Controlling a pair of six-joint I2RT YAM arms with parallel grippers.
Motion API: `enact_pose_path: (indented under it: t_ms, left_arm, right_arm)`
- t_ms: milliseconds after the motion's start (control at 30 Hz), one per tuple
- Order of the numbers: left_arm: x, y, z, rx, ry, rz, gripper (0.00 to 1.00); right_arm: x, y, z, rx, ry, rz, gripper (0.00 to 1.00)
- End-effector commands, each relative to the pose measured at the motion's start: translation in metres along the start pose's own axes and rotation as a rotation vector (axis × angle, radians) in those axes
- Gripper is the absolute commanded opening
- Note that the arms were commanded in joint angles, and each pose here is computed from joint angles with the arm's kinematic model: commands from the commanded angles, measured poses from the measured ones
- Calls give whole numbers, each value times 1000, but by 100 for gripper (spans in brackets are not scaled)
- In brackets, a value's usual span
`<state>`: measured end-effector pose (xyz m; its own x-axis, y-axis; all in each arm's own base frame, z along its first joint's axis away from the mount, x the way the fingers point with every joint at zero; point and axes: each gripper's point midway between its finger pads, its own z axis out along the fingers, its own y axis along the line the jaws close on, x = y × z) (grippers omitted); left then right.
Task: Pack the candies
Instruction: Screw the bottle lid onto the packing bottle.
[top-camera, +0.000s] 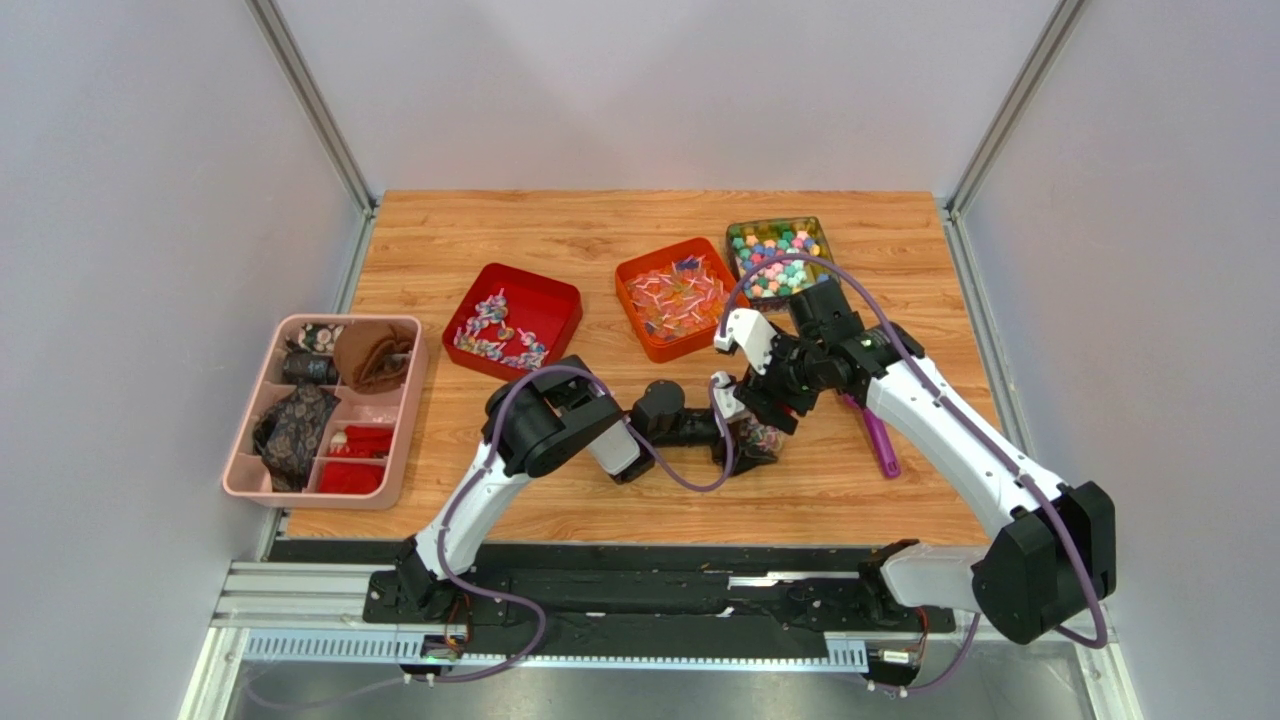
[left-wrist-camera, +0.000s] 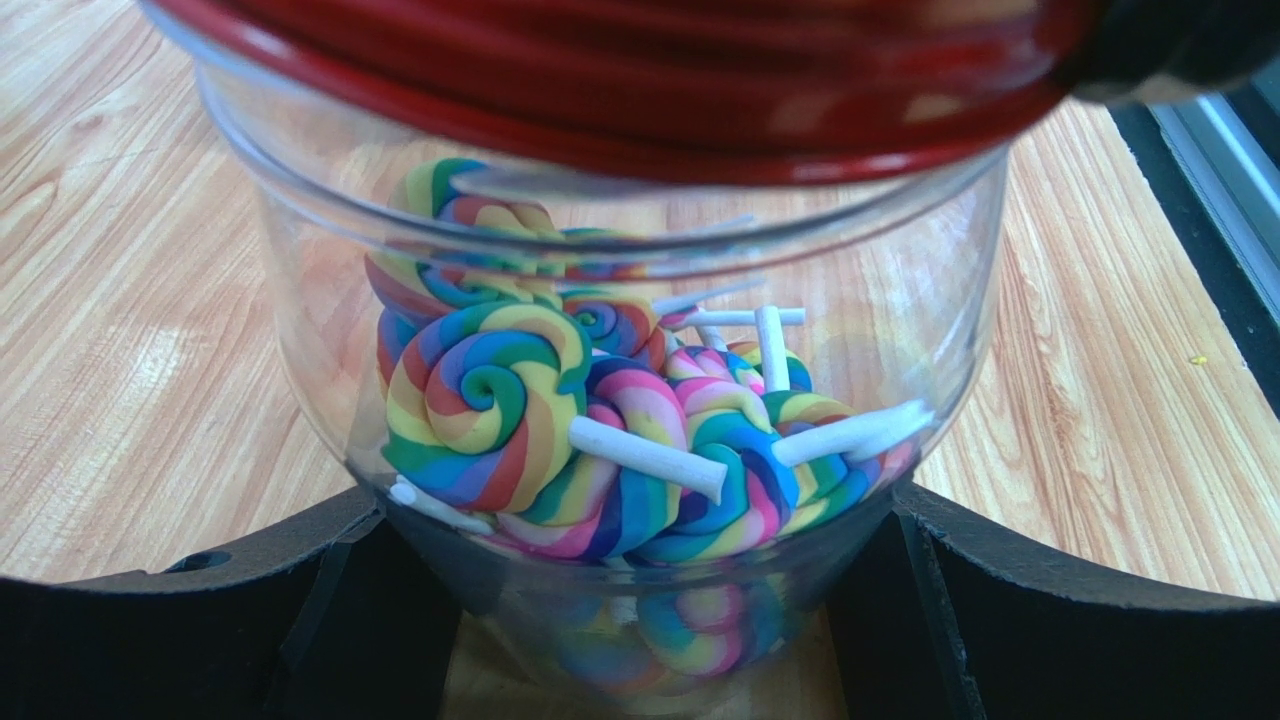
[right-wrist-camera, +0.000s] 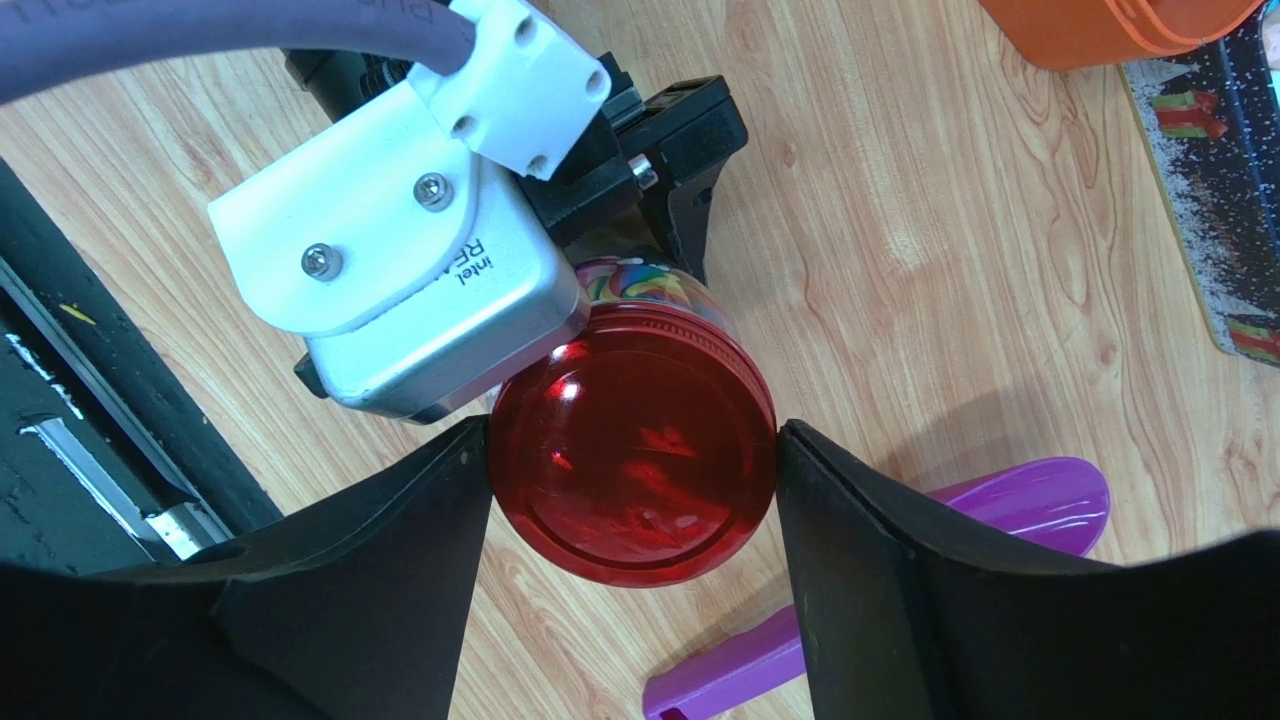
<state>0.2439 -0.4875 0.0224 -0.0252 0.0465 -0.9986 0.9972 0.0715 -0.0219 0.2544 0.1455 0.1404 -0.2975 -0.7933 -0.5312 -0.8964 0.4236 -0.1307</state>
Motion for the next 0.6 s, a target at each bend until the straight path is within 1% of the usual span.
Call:
enact_pose_path:
  t_ms: [0,100,367,500,567]
  left_arm:
    - [21,-3,-3,9,56,-47,58]
    - [21,-3,-3,9,56,-47,58]
    - [21,-3,-3,9,56,-48,58]
    - [21,-3,-3,10,56,-49,58]
    - [21,-2,-3,8,56,-48,58]
  right_arm:
    - [-7,-10,-6,29,-49,20,71]
    - [-8,-11,-9,36,-57,31,73]
    - [-5,-16,-8,4,-74,100,73]
    - [-11,-19,-15,26,-102,93,79]
    - [-13,-20,-18,36,-109,91,80]
